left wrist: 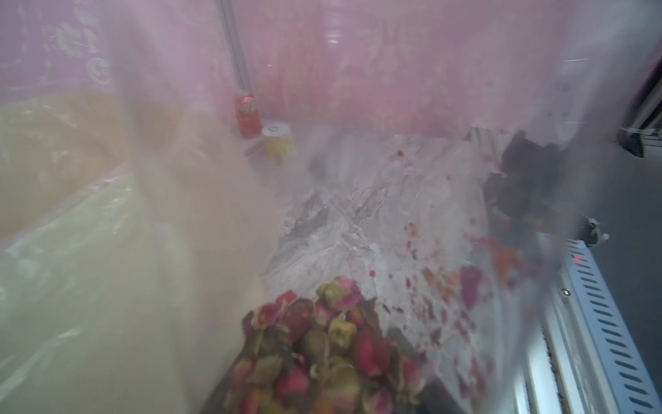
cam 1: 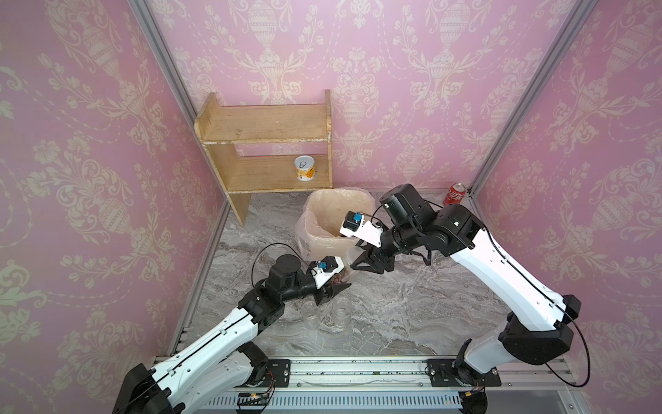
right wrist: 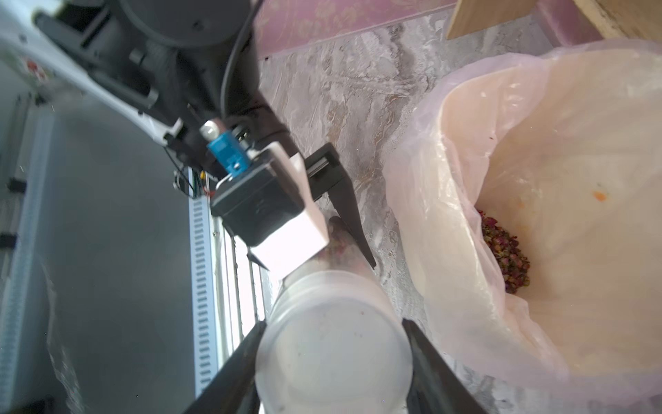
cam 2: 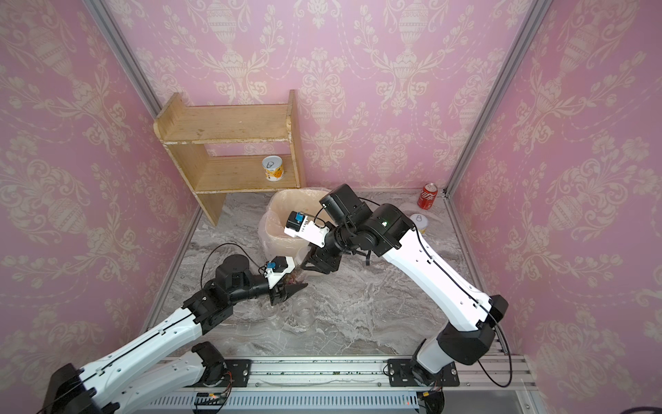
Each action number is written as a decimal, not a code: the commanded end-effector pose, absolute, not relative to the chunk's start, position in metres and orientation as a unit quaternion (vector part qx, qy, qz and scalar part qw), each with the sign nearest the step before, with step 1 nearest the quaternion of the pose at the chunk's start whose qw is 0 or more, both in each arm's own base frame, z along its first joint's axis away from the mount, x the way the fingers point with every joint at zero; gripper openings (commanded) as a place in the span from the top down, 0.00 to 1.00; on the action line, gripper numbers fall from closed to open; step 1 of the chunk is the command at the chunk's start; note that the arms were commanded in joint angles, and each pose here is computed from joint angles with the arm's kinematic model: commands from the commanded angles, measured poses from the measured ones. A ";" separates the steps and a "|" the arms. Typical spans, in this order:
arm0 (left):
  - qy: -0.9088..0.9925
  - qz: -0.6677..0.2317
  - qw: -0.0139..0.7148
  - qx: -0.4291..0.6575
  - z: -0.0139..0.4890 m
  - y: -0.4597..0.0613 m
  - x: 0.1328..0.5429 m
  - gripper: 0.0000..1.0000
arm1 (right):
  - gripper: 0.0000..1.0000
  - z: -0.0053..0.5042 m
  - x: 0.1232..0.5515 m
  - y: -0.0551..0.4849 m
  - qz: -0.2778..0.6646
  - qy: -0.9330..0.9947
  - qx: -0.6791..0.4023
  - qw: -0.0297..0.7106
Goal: Empty the moldy dried flower tea in the jars
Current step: Unscrew the lid from the jar.
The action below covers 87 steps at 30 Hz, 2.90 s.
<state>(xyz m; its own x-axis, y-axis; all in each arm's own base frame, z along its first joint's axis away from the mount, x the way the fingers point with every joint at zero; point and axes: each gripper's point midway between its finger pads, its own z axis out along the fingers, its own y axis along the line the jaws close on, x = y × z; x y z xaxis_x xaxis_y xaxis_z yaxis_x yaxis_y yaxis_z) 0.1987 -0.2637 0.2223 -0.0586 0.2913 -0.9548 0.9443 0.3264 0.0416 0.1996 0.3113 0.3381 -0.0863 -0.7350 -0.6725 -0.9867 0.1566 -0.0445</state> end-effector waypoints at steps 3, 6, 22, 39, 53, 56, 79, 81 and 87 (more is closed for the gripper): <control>0.633 -0.416 0.448 0.475 0.240 -0.277 0.180 0.77 | 0.84 0.326 0.180 0.314 0.132 0.552 -0.777 0.272; 0.636 -0.406 0.456 0.473 0.240 -0.276 0.183 0.77 | 0.83 0.327 0.180 0.316 0.133 0.553 -0.778 0.266; 0.679 -0.246 0.547 0.424 0.239 -0.240 0.229 0.76 | 0.05 0.422 0.191 0.313 0.300 0.700 -0.473 0.443; 0.687 -0.217 0.544 0.430 0.236 -0.235 0.233 0.77 | 0.05 0.366 0.221 0.306 0.316 0.877 -0.244 0.267; 0.687 -0.220 0.542 0.431 0.234 -0.236 0.232 0.77 | 0.28 0.352 0.230 0.321 0.318 0.887 -0.247 0.225; 0.686 -0.221 0.543 0.431 0.234 -0.236 0.232 0.77 | 0.36 0.352 0.230 0.322 0.321 0.884 -0.253 0.226; 0.655 -0.348 0.477 0.471 0.234 -0.260 0.190 0.77 | 0.63 0.318 0.211 0.331 0.071 0.537 -0.782 0.308; 0.663 -0.344 0.477 0.464 0.232 -0.259 0.194 0.77 | 0.63 0.318 0.212 0.331 0.055 0.529 -0.792 0.300; 0.669 -0.329 0.483 0.458 0.230 -0.258 0.203 0.77 | 0.57 0.327 0.207 0.339 0.069 0.514 -0.784 0.340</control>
